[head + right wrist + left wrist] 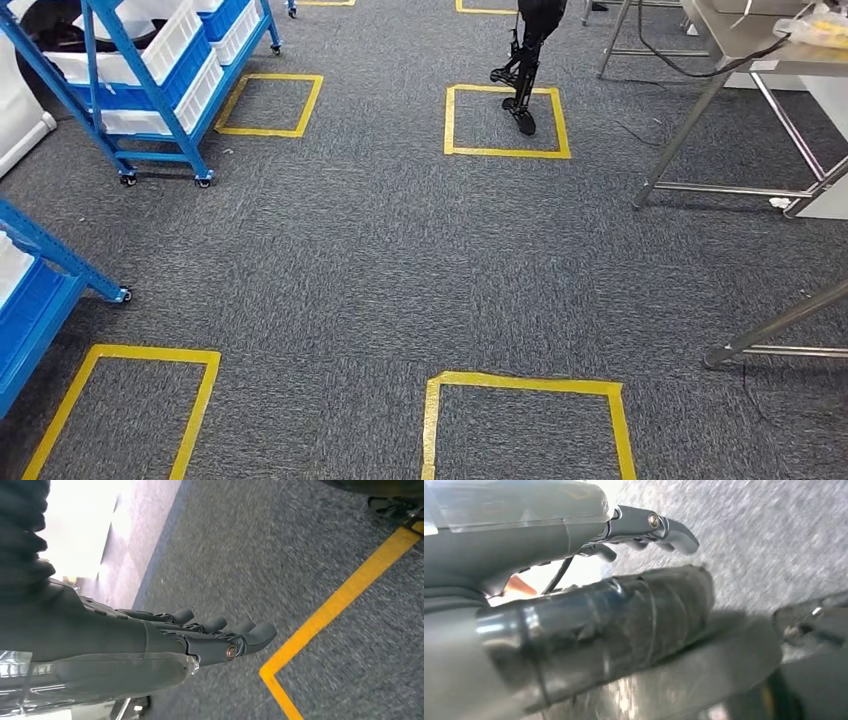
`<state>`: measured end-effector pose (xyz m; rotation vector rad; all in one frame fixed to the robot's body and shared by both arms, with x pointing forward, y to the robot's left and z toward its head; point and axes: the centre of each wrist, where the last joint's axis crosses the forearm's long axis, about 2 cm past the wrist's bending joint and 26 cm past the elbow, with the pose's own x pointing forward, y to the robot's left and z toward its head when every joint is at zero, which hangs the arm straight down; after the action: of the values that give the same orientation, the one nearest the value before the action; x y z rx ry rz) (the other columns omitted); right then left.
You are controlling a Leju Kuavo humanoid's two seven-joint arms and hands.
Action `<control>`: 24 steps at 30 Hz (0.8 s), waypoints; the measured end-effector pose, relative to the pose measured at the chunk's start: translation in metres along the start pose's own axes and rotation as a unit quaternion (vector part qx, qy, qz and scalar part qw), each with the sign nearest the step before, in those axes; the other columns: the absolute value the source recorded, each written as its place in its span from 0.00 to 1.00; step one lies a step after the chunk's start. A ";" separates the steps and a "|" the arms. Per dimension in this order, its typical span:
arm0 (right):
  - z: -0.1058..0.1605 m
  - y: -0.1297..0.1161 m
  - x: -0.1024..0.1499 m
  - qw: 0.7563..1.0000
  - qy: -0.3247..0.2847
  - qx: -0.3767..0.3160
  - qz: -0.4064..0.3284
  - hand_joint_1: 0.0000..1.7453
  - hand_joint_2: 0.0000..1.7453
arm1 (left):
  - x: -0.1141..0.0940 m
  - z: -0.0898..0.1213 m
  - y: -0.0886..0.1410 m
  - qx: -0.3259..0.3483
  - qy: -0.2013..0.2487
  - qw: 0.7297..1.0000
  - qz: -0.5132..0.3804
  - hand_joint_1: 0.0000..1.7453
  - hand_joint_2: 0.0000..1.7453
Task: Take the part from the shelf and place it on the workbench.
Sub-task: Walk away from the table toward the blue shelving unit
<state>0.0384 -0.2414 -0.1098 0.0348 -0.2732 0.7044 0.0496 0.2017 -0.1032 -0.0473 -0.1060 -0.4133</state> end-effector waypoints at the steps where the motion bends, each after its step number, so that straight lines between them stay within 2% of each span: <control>1: 0.000 -0.001 0.001 1.000 -0.001 -0.004 0.001 0.00 1.00 | -0.001 0.000 0.000 0.012 -0.006 1.000 -0.006 0.00 0.00; 5: 0.000 0.000 -0.001 1.000 -0.003 -0.025 0.006 0.00 1.00 | 0.001 0.000 0.002 0.075 -0.048 0.995 -0.039 0.00 0.00; 7: 0.000 0.001 -0.002 1.000 -0.002 -0.030 0.008 0.00 1.00 | 0.004 0.001 0.003 0.086 -0.063 0.993 -0.044 0.00 0.00; 13: 0.001 0.003 -0.004 1.000 0.009 -0.013 0.012 0.00 1.00 | 0.004 0.000 0.001 0.033 -0.047 0.998 -0.006 0.00 0.00; 24: 0.000 0.003 -0.002 1.000 0.010 -0.005 0.006 0.00 1.00 | 0.000 0.000 0.000 0.023 -0.039 0.999 0.021 0.00 0.00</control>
<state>0.0350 -0.2406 -0.1100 0.0154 -0.2574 0.7145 0.0496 0.2013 -0.1030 -0.0204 -0.1905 -0.3670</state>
